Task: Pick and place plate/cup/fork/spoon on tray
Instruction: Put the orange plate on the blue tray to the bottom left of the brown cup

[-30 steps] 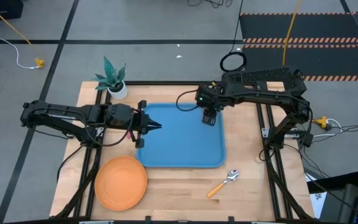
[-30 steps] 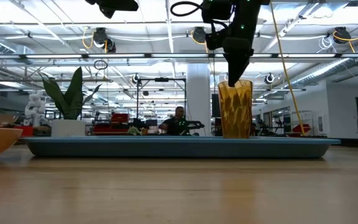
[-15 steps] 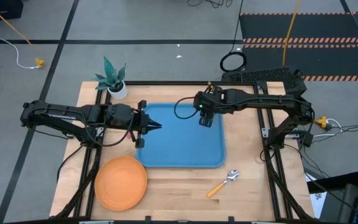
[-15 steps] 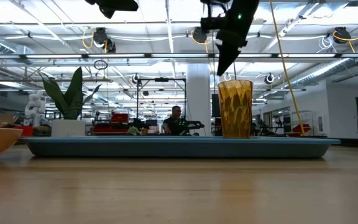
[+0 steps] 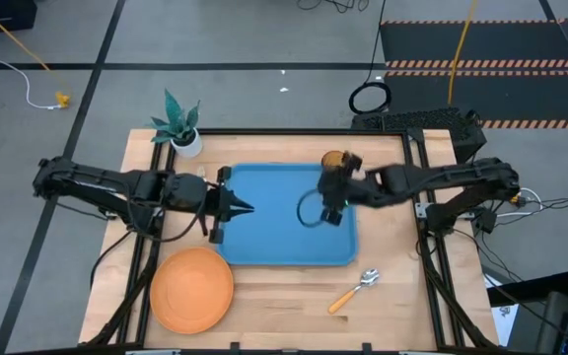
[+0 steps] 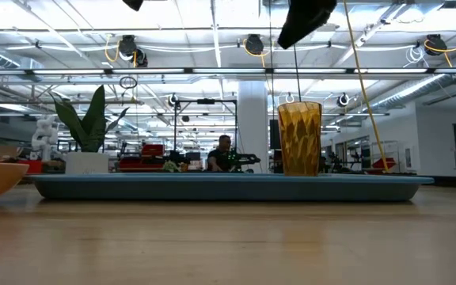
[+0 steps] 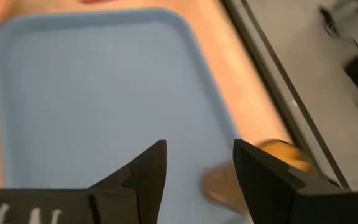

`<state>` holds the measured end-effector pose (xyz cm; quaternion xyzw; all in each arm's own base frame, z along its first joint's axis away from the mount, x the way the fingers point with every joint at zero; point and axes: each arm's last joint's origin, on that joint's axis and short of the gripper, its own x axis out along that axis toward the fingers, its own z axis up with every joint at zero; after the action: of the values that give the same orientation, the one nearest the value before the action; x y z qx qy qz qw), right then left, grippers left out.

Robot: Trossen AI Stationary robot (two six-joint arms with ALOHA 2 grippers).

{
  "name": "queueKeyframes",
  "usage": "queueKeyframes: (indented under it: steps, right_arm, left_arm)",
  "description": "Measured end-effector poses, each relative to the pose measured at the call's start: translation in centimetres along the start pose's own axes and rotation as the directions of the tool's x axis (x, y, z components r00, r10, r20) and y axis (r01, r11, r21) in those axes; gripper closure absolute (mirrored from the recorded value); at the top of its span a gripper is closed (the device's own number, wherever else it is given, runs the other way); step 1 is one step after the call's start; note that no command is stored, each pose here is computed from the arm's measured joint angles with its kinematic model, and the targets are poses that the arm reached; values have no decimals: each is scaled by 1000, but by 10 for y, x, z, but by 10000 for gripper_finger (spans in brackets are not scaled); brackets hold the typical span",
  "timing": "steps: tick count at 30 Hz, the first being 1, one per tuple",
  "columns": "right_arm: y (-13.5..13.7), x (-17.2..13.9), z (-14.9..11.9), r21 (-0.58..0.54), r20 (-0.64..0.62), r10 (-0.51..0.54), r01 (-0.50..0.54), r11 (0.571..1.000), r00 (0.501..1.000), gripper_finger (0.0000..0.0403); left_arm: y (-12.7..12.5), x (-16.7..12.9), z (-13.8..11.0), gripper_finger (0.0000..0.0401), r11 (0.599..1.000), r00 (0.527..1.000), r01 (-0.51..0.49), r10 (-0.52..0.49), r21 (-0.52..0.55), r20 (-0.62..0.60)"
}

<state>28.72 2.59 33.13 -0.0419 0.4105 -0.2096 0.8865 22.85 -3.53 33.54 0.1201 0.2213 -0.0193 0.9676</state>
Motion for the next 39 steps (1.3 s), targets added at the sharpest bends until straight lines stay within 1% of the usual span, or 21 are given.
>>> queueKeyframes:
  steps: [2, 4, 7, 9, 11, 14, 16, 18, 22, 25, 28, 32, 36, 39]
  right_arm:
    - [16, 2, -9, -41, 43, 42, -40, 998, 998, 224]
    - [31, 6, -19, -92, 85, 85, -77, 993, 993, 224]
    - [51, 12, -37, -175, 145, 147, -121, 977, 978, 224]
    - [64, 16, -49, -195, 184, 198, -162, 967, 963, 224]
    - [76, 20, -61, -212, 207, 274, -230, 950, 939, 224]
    - [92, 23, -82, -252, 213, 372, -317, 914, 903, 224]
    - [98, 25, -92, -277, 195, 430, -372, 886, 881, 224]
    - [101, 26, -100, -254, 176, 435, -387, 887, 883, 225]
    - [100, 29, -106, -123, 183, 383, -366, 923, 905, 229]
    - [99, 30, -106, -66, 184, 380, -374, 925, 907, 233]
    - [100, 29, -103, -51, 214, 390, -388, 920, 896, 234]
    - [102, 26, -98, -65, 266, 407, -405, 912, 874, 234]
    - [103, 24, -94, -81, 311, 413, -409, 909, 856, 234]
    - [103, 24, -92, -93, 325, 415, -408, 908, 850, 234]
  left_arm:
    - [-7, -5, 6, 370, 1000, 1000, -4, 4, -11, 10]
    - [-16, -11, 11, 370, 1000, 1000, 1, -1, -25, -5]
    - [-30, -21, 17, 370, 999, 1000, -25, 25, -39, -8]
    - [-39, -25, 18, 370, 999, 999, -34, 34, -28, -6]
    - [-47, -27, 18, 370, 999, 1000, -12, 12, -31, -6]
    - [-60, -26, 17, 370, 998, 1000, 25, -26, -64, -14]
    - [-71, -23, 15, 370, 997, 998, 51, -53, -63, -31]
    - [-85, -20, 13, 370, 996, 995, 80, -82, -46, -49]
    - [-110, -15, 8, 370, 990, 986, 140, -141, -14, -86]
    - [-121, -12, 4, 365, 985, 979, 161, -168, -66, -114]
    - [-130, -9, -2, 344, 976, 967, 177, -197, -128, -164]
    - [-148, -6, -14, 298, 972, 944, 185, -216, -143, -248]
    - [-172, -1, -26, 263, 953, 901, 247, -293, -178, -321]
    - [-190, 1, -33, 255, 932, 866, 286, -351, -224, -356]
